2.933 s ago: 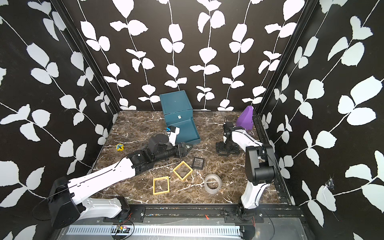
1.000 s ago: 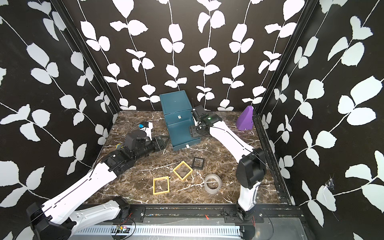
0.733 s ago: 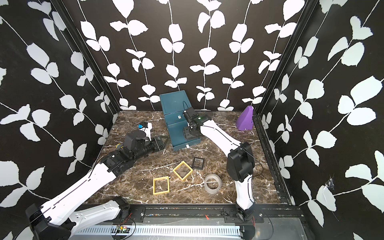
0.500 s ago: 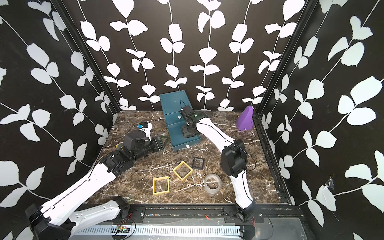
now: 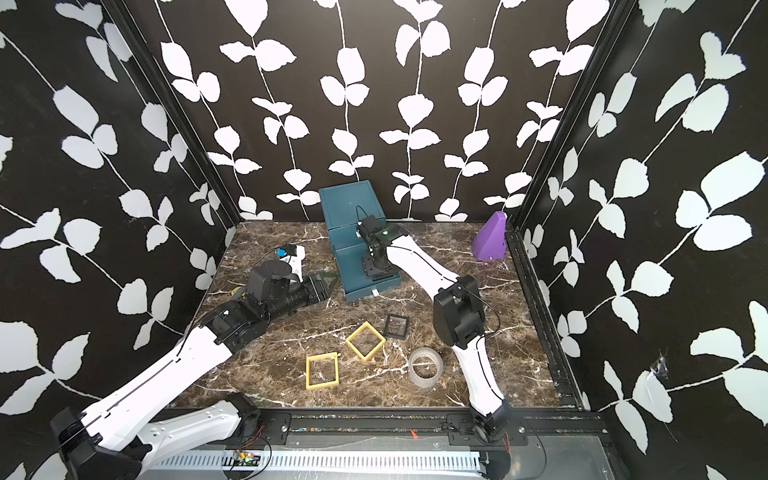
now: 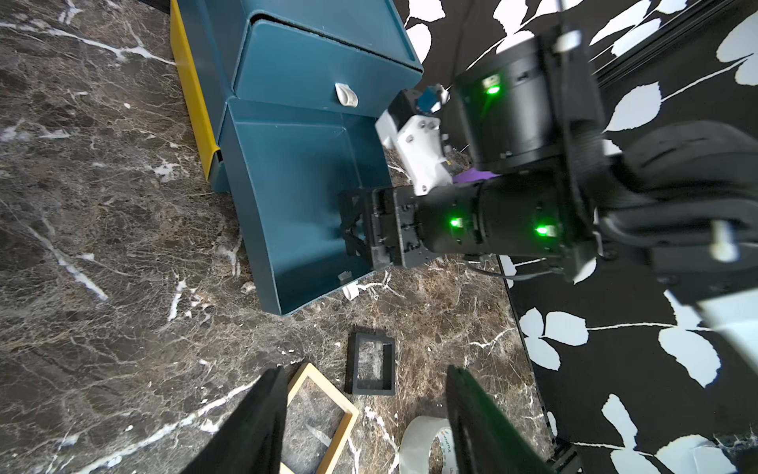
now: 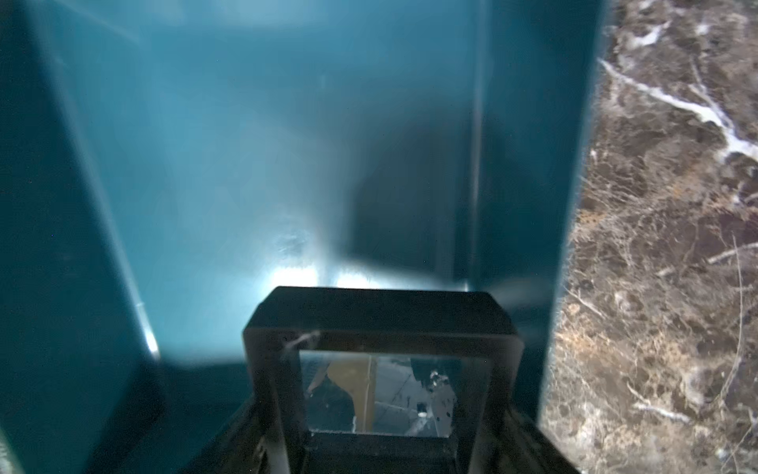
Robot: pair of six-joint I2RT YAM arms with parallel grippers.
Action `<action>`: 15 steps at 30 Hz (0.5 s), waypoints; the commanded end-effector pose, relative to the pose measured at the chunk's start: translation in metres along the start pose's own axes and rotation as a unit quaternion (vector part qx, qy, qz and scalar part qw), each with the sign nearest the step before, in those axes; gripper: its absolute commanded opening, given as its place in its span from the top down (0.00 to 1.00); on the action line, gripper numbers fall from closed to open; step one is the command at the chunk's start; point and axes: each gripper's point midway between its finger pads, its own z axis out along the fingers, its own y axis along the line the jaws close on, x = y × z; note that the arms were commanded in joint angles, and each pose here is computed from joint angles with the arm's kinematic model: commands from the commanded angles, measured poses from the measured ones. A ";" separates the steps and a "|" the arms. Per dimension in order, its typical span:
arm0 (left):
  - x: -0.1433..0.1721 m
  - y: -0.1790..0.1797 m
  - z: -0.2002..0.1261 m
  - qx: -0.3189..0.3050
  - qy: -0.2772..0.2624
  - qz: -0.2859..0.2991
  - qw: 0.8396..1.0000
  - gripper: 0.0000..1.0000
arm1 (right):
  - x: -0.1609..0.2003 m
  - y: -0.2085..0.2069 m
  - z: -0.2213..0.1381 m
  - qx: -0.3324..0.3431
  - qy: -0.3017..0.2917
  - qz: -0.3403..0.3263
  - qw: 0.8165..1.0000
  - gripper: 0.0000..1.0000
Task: Place the brooch boxes into the drawer by color
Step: Place the brooch box in the drawer.
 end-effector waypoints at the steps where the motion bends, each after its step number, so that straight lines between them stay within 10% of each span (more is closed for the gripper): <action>1: -0.004 -0.005 -0.003 0.008 0.000 0.004 1.000 0.40 | -0.002 0.002 -0.003 0.008 0.000 -0.002 1.000 0.19; 15: 0.004 -0.008 -0.005 0.015 0.023 0.027 0.999 0.39 | -0.025 -0.006 -0.107 -0.018 -0.117 0.058 0.991 0.14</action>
